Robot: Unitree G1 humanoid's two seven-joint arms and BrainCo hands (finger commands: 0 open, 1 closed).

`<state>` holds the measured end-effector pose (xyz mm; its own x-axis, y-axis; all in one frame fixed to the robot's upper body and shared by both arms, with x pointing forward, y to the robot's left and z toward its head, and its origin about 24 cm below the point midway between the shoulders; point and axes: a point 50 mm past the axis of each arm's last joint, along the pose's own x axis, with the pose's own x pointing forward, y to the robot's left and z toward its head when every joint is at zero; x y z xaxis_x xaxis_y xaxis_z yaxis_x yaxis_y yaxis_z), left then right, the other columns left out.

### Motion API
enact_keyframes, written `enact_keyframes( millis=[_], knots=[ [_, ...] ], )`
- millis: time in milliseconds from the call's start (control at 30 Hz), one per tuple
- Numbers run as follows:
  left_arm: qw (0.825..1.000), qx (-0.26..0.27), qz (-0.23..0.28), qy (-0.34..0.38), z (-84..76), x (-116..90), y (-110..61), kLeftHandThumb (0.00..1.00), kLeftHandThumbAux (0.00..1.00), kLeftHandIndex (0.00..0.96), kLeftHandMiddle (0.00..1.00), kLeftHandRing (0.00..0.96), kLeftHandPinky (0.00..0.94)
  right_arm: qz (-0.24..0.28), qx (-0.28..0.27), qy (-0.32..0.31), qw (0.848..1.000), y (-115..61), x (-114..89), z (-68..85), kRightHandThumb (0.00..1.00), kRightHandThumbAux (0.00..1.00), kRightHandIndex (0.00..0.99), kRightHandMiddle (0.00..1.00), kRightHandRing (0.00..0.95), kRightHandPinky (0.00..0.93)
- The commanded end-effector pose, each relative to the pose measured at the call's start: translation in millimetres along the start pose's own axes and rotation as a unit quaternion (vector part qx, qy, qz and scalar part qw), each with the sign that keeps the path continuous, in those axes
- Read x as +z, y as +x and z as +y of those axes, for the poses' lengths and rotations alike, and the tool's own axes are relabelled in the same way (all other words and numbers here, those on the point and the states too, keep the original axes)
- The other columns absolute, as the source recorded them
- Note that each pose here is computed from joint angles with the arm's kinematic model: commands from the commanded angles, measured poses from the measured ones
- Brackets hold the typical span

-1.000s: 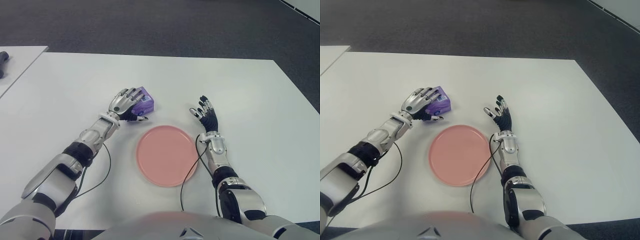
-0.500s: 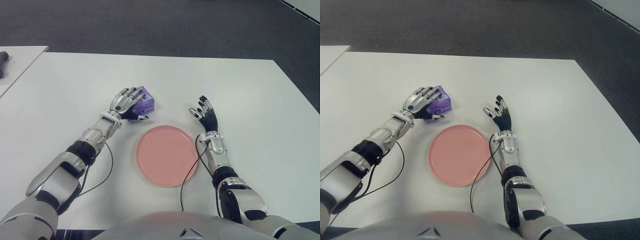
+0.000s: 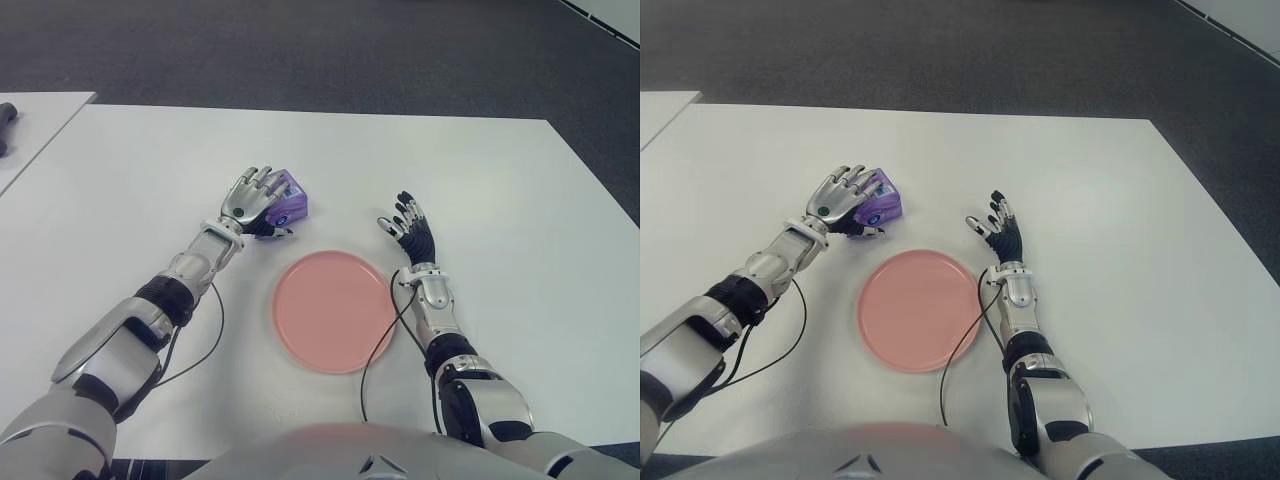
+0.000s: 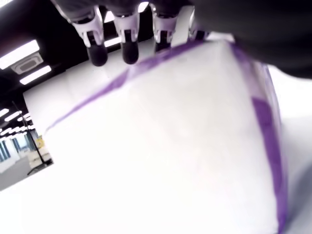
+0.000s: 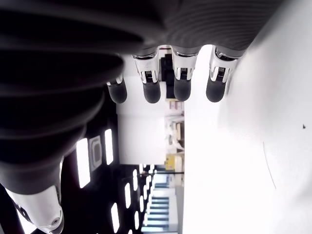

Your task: Put the tissue paper into the plate.

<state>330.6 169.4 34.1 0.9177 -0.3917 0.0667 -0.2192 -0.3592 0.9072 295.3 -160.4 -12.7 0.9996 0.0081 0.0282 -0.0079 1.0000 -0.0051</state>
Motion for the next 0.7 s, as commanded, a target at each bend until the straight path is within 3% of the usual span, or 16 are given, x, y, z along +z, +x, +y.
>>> enact_keyframes(
  millis=[33,167,700],
  knots=[
    [0.999,-0.002,-0.002,0.044,-8.2,-12.2,-2.4,0.064,0.254,0.000,0.000,0.000,0.000,0.083,-0.006,0.008,0.996,-27.9,-34.2,-3.1,0.000,0.684,0.000,0.000,0.000,0.000],
    [0.998,-0.016,-0.002,0.060,-24.2,-13.8,-8.2,0.072,0.302,0.000,0.000,0.000,0.000,0.081,-0.006,0.010,0.997,-28.2,-33.9,-3.5,0.000,0.687,0.000,0.000,0.000,0.000],
    [0.999,-0.028,0.005,0.030,-34.3,-6.2,-12.5,0.079,0.441,0.000,0.000,0.000,0.000,0.085,-0.009,0.003,0.996,-28.6,-33.8,-7.9,0.009,0.680,0.002,0.000,0.000,0.000]
  ],
)
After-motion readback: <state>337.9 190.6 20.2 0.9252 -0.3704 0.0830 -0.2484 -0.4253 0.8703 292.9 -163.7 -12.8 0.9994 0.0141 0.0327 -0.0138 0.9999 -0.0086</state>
